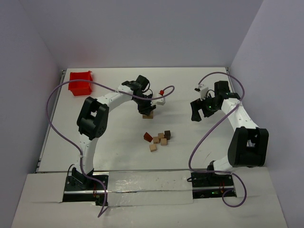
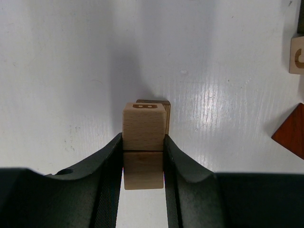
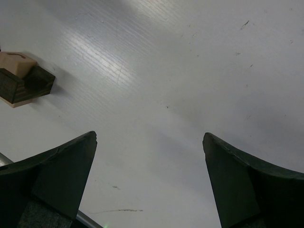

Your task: Build the wood block tower

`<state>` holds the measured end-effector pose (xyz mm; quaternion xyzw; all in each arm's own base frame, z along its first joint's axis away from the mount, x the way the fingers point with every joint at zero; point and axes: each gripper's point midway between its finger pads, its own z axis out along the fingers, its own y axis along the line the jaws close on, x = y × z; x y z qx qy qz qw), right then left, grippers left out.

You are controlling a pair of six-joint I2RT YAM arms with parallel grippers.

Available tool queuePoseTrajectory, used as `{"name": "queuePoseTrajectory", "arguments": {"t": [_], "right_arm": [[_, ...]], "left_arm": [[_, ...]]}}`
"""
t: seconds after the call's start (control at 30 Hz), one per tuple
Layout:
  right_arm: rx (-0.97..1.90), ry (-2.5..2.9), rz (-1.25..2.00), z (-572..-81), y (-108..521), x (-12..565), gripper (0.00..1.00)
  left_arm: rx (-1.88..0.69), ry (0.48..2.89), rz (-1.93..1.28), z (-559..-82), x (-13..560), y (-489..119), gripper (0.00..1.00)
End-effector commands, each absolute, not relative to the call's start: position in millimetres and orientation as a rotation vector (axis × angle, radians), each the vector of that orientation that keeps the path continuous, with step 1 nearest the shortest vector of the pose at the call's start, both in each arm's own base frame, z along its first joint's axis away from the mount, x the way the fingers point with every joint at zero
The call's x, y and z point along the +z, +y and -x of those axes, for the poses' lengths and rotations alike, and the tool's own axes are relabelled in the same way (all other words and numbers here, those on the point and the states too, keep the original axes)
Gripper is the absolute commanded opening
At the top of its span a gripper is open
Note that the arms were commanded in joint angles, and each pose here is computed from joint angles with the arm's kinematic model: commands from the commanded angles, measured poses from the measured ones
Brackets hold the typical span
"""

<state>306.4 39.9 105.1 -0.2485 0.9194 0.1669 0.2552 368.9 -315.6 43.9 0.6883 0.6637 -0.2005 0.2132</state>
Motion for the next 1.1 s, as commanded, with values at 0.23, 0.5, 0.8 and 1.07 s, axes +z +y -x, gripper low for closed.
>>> {"name": "queuePoseTrajectory", "arguments": {"t": [0.23,0.5,0.8,1.07], "right_arm": [[0.454,2.457,0.671,-319.5,40.0,116.8,1.00],[0.451,2.459,0.675,-319.7,39.4,116.1,1.00],[0.454,2.462,0.673,-320.7,39.2,115.7,1.00],[0.456,2.464,0.671,-322.0,39.6,115.5,1.00]], "left_arm": [[-0.575,1.846,-1.894,-366.5,39.8,-318.8,0.05],[-0.575,1.848,-1.897,-364.8,39.2,-318.0,0.06],[-0.574,1.841,-1.891,-366.0,42.1,-318.7,0.05],[-0.570,1.837,-1.905,-365.0,41.7,-316.8,0.08]]}}
